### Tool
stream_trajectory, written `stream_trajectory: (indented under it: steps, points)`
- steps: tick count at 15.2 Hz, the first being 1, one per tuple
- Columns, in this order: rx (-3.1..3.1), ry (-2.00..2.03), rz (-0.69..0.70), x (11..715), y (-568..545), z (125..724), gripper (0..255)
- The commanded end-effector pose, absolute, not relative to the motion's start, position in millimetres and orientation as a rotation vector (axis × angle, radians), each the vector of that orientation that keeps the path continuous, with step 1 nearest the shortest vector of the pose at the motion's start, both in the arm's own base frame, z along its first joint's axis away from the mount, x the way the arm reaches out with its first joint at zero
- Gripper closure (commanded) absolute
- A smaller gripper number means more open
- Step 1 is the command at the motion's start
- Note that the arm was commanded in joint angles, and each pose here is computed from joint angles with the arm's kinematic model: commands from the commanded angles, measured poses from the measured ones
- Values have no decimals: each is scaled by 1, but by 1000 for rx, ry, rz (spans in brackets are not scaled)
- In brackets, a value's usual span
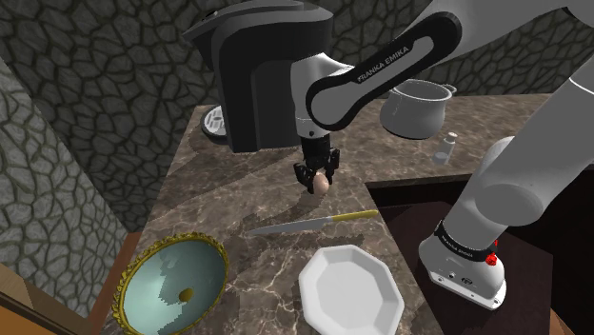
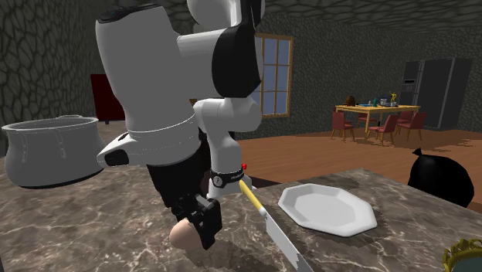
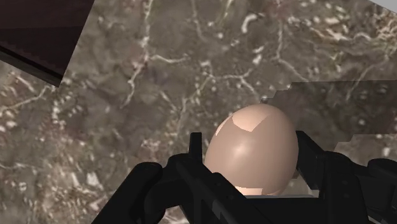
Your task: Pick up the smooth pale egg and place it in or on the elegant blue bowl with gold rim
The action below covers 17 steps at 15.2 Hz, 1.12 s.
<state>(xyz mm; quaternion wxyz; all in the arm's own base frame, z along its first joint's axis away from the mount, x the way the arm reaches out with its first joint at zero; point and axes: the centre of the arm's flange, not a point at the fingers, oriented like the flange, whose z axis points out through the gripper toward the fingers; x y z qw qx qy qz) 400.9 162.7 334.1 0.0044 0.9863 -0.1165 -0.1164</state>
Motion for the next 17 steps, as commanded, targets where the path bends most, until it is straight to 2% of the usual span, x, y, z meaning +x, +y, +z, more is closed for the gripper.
stream_trajectory:
  steps: [1, 4, 17]
  points:
    - [3090, -365, -365, 401, 163, 334, 255]
    - [3090, -365, -365, 401, 163, 334, 255]
    - [3090, -365, -365, 401, 163, 403, 255]
